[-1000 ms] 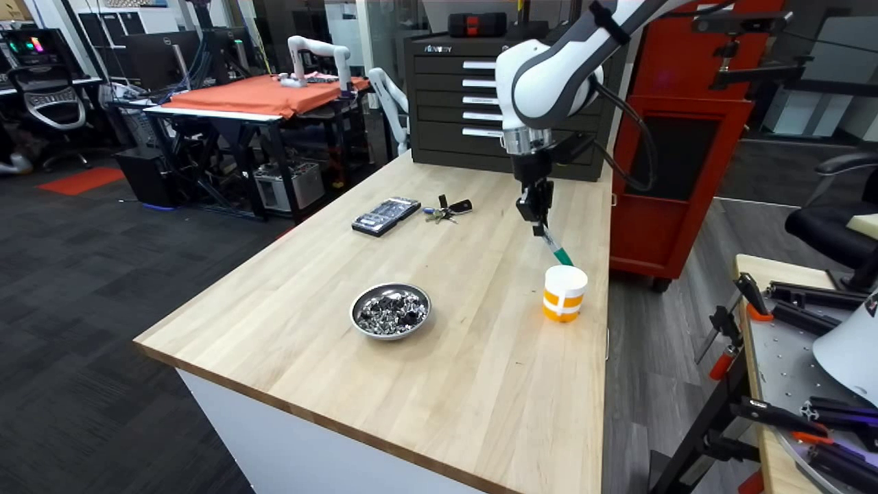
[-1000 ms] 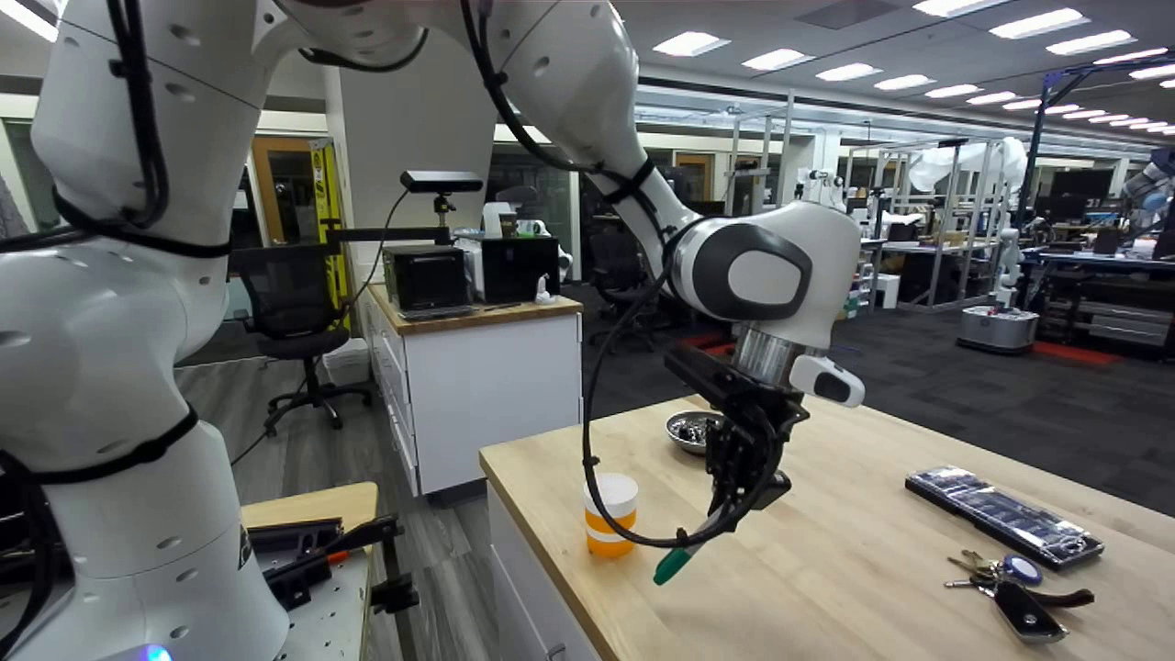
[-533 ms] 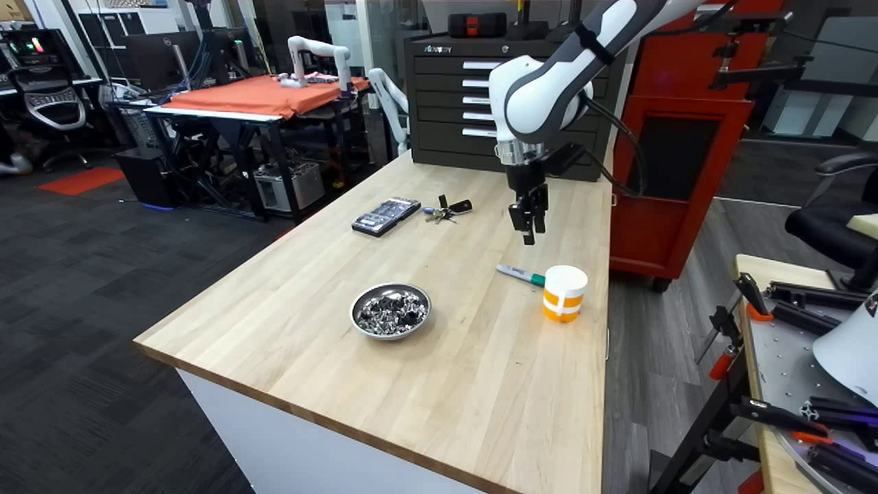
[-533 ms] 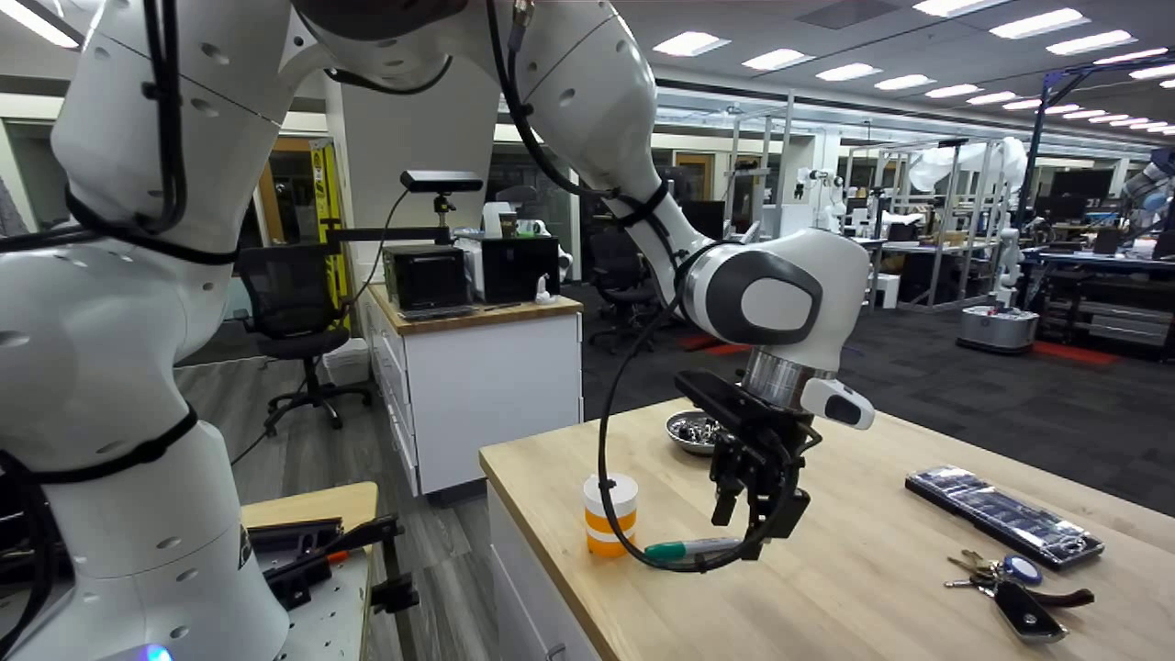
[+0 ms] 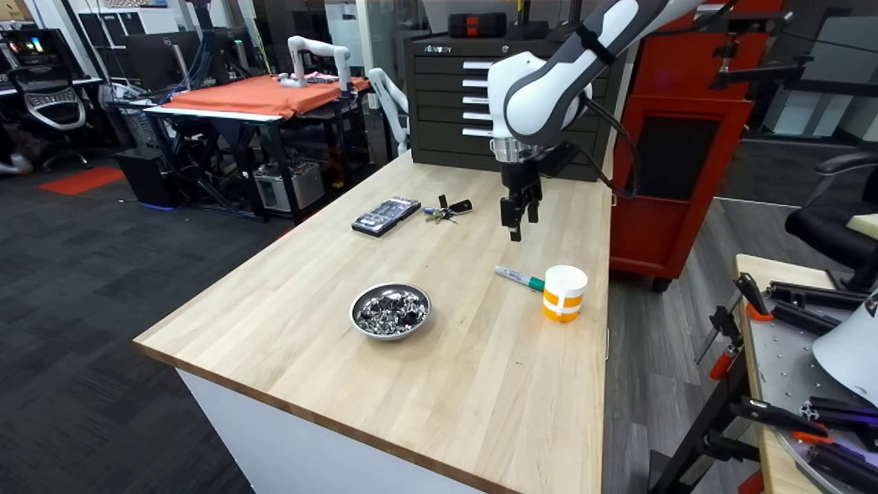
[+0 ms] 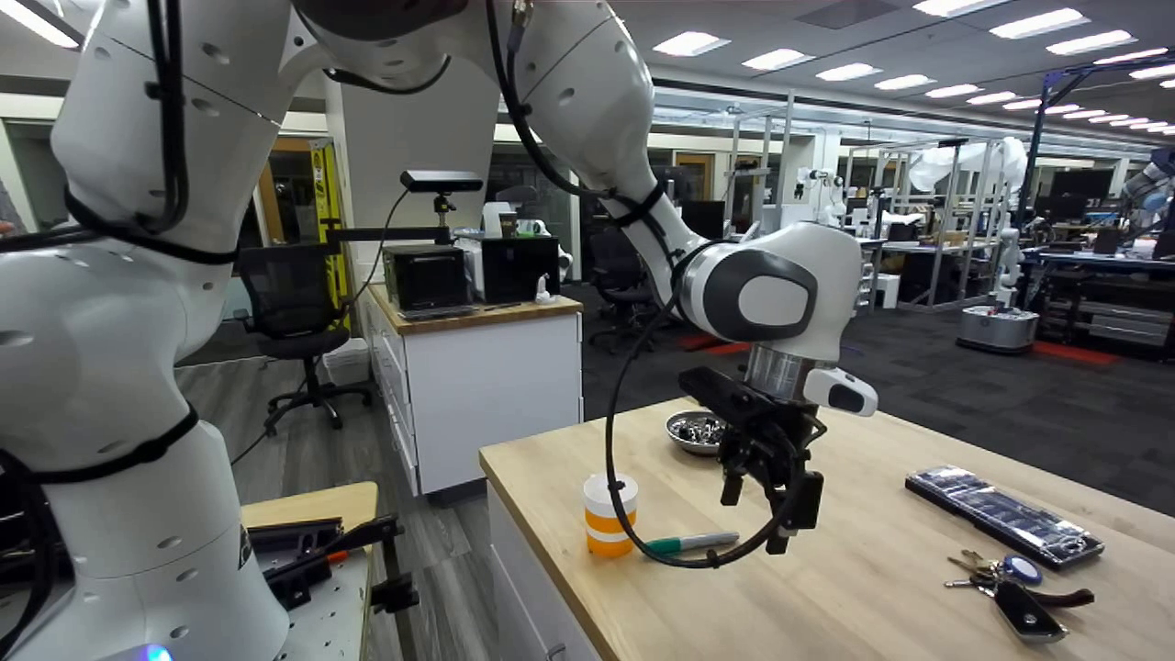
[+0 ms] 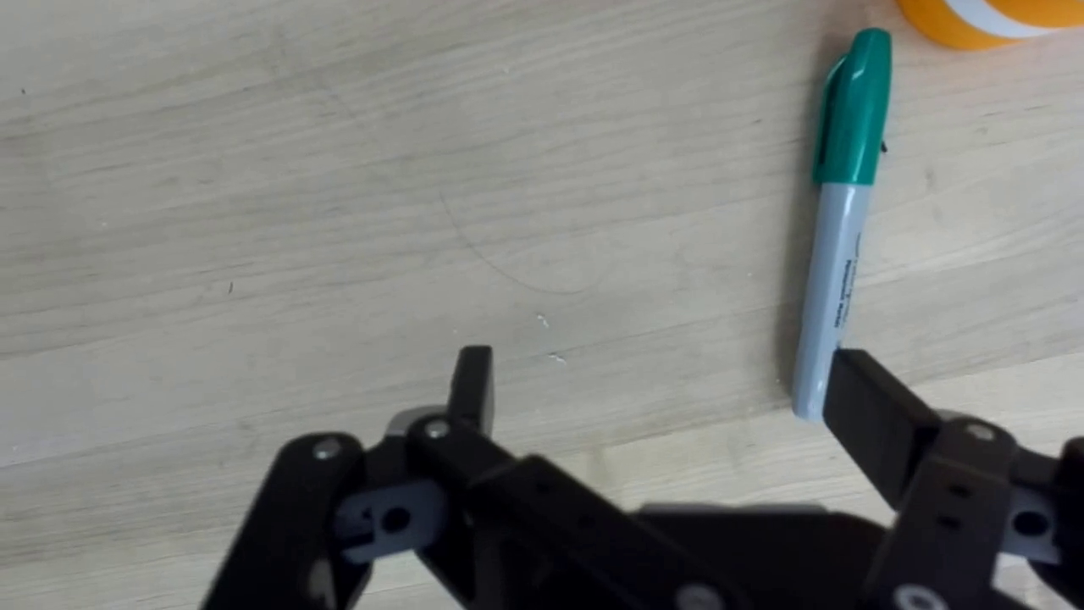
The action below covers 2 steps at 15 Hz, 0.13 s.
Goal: Take the marker out of the cup and put it on the table
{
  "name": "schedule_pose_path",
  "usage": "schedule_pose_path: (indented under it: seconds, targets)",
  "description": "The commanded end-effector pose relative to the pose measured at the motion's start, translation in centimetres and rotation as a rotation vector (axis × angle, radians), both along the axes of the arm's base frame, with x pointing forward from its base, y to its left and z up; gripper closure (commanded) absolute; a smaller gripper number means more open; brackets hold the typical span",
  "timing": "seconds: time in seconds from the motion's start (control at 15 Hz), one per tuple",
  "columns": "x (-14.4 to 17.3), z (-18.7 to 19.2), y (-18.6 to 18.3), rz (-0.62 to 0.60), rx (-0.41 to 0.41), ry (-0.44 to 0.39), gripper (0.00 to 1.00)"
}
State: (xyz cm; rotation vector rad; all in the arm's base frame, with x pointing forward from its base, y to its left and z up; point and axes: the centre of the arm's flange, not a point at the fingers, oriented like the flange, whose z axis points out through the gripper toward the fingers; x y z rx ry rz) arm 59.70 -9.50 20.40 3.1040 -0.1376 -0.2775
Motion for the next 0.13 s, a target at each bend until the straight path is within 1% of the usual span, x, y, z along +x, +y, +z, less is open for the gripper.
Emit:
schedule_pose_path:
  seconds: [0.0,0.07]
  targets:
    - [0.0,0.04,0.0,-0.001,0.0,-0.001,0.0]
    - [0.01,0.07,0.0,-0.001,-0.001,-0.001,0.0]
